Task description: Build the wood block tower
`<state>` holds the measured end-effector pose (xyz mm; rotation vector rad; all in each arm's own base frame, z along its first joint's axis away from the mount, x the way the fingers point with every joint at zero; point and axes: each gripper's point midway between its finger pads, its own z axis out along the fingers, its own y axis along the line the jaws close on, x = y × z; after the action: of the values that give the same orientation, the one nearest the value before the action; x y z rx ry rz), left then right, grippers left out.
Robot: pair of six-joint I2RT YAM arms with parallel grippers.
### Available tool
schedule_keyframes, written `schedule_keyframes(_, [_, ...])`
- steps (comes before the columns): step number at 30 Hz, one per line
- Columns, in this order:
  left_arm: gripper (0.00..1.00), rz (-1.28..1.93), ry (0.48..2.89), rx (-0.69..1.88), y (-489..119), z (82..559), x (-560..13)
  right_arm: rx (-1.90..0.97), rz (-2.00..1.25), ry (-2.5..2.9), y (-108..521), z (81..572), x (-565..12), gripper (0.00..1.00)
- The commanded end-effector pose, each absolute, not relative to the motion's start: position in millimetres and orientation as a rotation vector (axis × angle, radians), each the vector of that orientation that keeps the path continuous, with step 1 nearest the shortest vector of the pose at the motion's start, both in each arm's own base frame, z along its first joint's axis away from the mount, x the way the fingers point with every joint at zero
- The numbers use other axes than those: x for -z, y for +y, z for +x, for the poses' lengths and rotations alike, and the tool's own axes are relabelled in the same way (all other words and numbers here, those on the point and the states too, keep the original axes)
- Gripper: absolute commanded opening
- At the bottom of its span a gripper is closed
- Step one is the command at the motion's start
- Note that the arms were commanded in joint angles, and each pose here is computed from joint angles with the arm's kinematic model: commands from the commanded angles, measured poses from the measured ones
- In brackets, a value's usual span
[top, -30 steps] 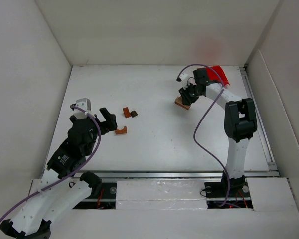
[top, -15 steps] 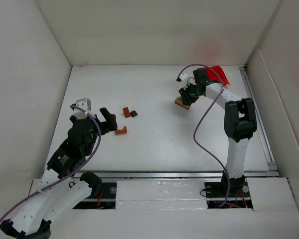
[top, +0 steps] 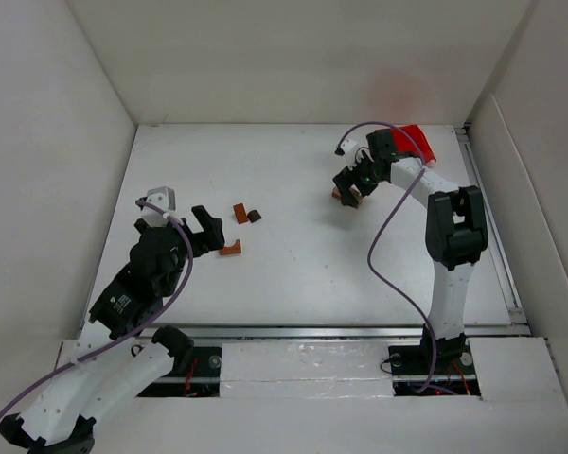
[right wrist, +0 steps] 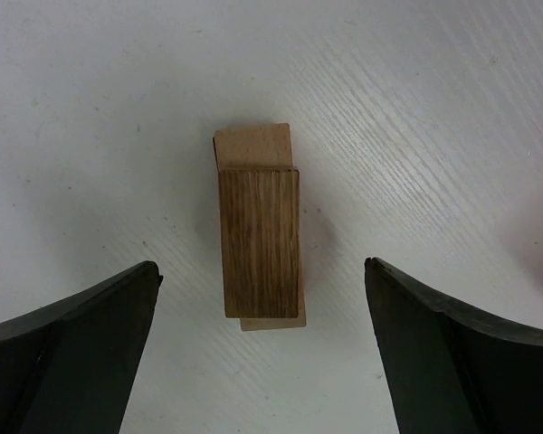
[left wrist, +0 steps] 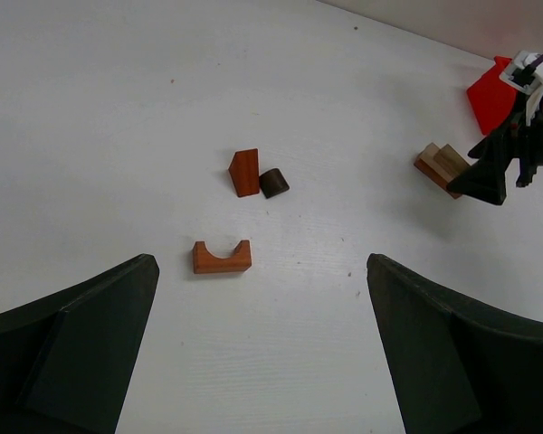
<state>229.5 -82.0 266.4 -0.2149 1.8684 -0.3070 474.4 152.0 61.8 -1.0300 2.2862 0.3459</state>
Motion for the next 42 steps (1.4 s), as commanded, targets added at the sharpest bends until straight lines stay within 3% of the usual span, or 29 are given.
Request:
schedule_keyframes(1, [0.99, -0.227, 1.835, 0.31, -81.1, 231.7, -273.5, -0.352, -1.015, 2.144, 170.2, 481.4, -120.2, 1.0])
schedule_keyframes(7, [0.99, -0.24, 1.857, 0.282, -80.9, 236.3, -267.6, -0.245, -0.909, 1.955, 206.3, 457.9, -214.6, 1.0])
schedule_keyframes(10, [0.99, -0.239, 1.887, 0.253, -82.8, 241.5, -261.7, -0.137, -0.679, 1.764, 222.2, 434.8, -281.2, 1.0])
schedule_keyframes(12, [0.99, -0.252, 1.901, 0.236, -82.9, 244.5, -261.0, -0.272, -0.587, 1.601, 242.0, 406.9, -317.0, 1.0])
schedule_keyframes(16, [0.99, -0.272, 1.928, 0.192, -80.3, 247.8, -253.2, -0.544, -0.715, 1.499, 285.8, 384.3, -298.3, 1.0])
schedule_keyframes(19, [0.99, -0.301, 1.925, 0.173, -76.2, 248.4, -251.7, -0.541, -0.63, 1.722, 303.4, 396.6, -264.9, 1.0])
schedule_keyframes(23, [0.99, -0.345, 1.93, 0.147, -68.8, 252.3, -249.9, -0.596, -0.567, 1.683, 341.5, 397.7, -276.8, 1.0])
schedule_keyframes(25, [0.99, -0.393, 1.921, 0.115, -59.8, 251.8, -250.5, -0.648, -0.639, 1.75, 369.9, 398.4, -231.4, 1.0])
schedule_keyframes(27, [0.99, -0.415, 1.91, 0.093, -54.5, 251.1, -250.9, -0.595, -0.585, 1.769, 370.9, 411.0, -241.3, 1.0])
schedule_keyframes(32, [0.99, -0.43, 1.897, 0.075, -49.2, 249.3, -250.1, -0.385, -0.53, 1.897, 393.9, 396.3, -186.6, 1.0])
schedule_keyframes(42, [0.99, -0.386, 1.952, 0.058, -58.0, 255.7, -239.8, -0.339, -0.641, 1.99, 437.2, 393.5, -120.9, 0.99])
